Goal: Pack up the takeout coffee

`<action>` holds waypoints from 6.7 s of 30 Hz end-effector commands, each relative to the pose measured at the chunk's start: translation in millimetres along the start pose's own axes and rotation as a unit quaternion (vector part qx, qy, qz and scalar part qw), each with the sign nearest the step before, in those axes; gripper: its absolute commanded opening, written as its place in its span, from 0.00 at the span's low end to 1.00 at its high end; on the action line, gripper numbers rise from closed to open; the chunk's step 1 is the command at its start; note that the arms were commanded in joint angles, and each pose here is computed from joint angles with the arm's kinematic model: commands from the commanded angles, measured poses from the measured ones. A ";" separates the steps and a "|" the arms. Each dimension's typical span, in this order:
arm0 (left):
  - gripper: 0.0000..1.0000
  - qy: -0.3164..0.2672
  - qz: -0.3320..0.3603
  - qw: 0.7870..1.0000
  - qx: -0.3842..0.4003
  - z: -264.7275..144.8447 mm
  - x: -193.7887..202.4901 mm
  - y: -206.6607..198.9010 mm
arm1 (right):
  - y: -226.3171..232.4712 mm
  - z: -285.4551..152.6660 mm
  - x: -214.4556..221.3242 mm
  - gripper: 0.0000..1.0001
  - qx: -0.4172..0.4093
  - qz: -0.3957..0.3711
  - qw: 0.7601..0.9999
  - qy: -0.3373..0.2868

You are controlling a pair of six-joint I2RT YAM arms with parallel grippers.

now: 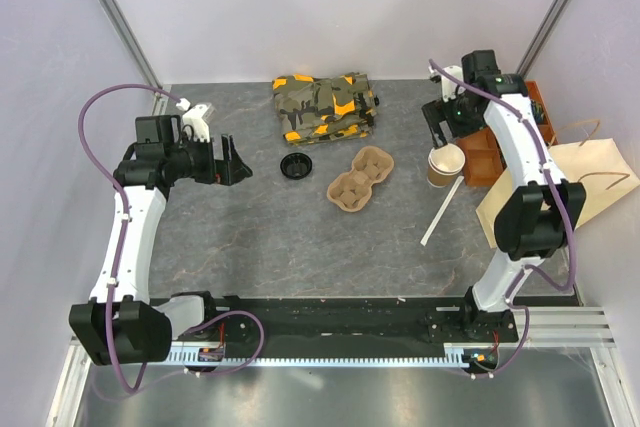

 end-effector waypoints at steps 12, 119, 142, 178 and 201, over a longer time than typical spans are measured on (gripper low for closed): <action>1.00 -0.060 0.065 0.993 0.071 -11.0 -21.9 -18.1 | -51.8 19.1 0.7 0.66 -0.005 0.034 0.998 0.056; 1.00 -0.105 -0.186 0.976 0.041 -41.4 -27.8 30.5 | 275.3 -2.0 35.5 0.00 -0.217 -0.279 0.935 0.042; 1.00 -0.095 -0.177 0.979 0.035 -35.5 -19.6 35.4 | 303.9 34.8 43.7 0.04 -0.218 -0.284 0.928 0.099; 1.00 -0.095 -0.007 0.994 0.058 -21.2 -28.5 26.8 | 263.1 -27.9 -30.1 0.78 -0.280 -0.219 0.934 -0.030; 1.00 -0.016 0.653 0.728 0.207 129.2 -2.7 20.4 | 138.6 -66.8 -95.8 0.98 -0.251 -0.054 0.925 -0.279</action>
Point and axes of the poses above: each gripper's point midway between its finger pads, its own z axis out along the fingers, its own y axis along the line the jaws close on, x = y × z, the point moved 7 cm from there along -z, back along the fingers, and after that the axes turned 6 degrees about z, right-handed, at the moved point
